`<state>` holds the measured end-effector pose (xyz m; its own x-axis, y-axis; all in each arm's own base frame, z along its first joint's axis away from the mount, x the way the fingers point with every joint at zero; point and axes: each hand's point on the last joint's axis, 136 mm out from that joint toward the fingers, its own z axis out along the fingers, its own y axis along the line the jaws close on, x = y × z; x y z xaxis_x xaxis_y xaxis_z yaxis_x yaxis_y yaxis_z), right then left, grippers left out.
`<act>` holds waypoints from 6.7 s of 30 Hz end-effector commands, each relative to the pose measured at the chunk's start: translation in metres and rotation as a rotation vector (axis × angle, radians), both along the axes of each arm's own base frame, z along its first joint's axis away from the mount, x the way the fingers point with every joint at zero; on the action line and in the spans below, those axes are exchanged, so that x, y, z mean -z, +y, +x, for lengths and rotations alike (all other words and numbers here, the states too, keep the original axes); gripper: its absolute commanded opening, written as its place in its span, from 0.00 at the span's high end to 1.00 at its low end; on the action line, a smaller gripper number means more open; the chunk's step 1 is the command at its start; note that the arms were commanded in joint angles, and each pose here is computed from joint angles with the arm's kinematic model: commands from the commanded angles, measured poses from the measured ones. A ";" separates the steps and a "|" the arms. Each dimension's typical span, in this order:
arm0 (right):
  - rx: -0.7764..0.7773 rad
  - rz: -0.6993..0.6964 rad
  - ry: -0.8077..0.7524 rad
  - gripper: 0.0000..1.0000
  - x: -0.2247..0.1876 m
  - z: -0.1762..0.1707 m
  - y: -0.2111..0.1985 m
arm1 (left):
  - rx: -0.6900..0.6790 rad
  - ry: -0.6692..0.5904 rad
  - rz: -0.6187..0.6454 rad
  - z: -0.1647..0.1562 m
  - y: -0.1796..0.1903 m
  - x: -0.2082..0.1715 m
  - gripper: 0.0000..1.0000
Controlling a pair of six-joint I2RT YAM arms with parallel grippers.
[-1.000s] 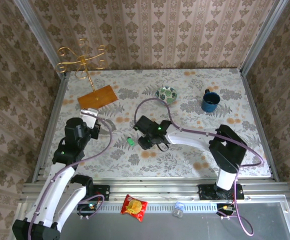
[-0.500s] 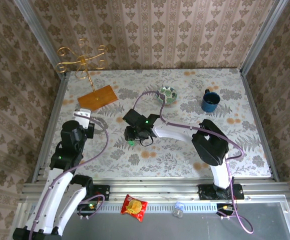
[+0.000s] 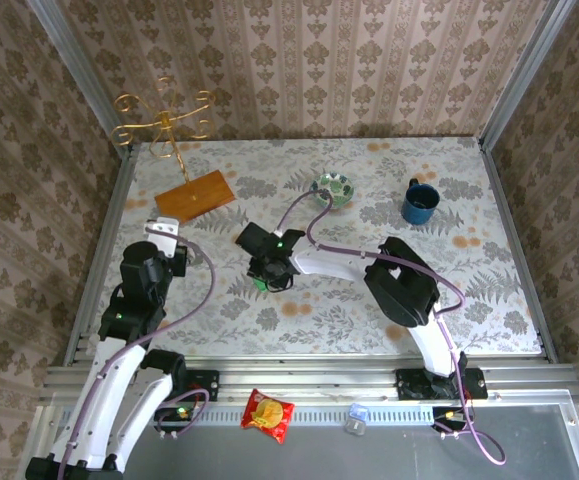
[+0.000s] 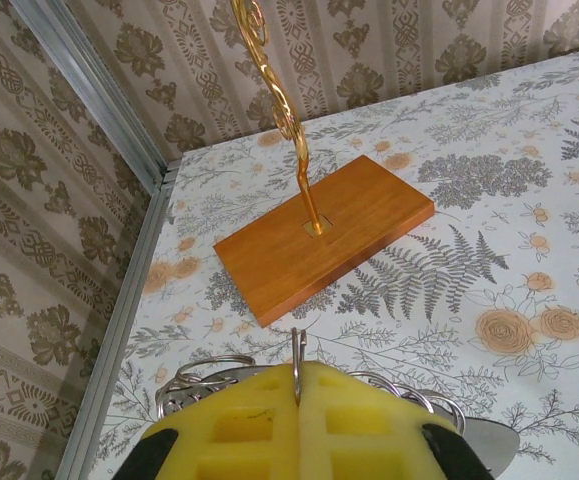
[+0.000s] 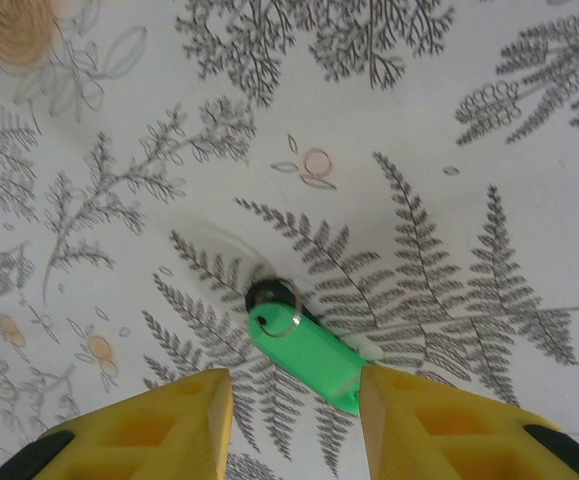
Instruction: Put the keys on the keyring
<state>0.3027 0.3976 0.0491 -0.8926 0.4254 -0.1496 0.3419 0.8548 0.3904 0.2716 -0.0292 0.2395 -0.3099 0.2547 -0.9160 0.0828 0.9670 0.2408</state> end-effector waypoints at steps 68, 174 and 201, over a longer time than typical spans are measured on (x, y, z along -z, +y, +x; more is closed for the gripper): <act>-0.272 -0.094 -0.060 1.00 -0.009 -0.008 0.001 | 0.050 -0.064 -0.029 0.001 -0.008 -0.020 1.00; -0.592 -0.314 0.033 0.64 0.011 -0.034 -0.174 | 1.021 -0.029 0.140 -0.054 -0.204 0.010 1.00; -0.660 -0.437 0.060 0.87 0.023 -0.033 -0.169 | 1.019 -0.028 0.165 -0.055 -0.202 0.009 1.00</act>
<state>0.2696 0.2332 0.0253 -0.9546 -0.2640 -0.1380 -0.2674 0.9636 0.0062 0.2168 -0.2293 0.2174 0.0995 0.5243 -0.8457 0.8512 0.3953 0.3451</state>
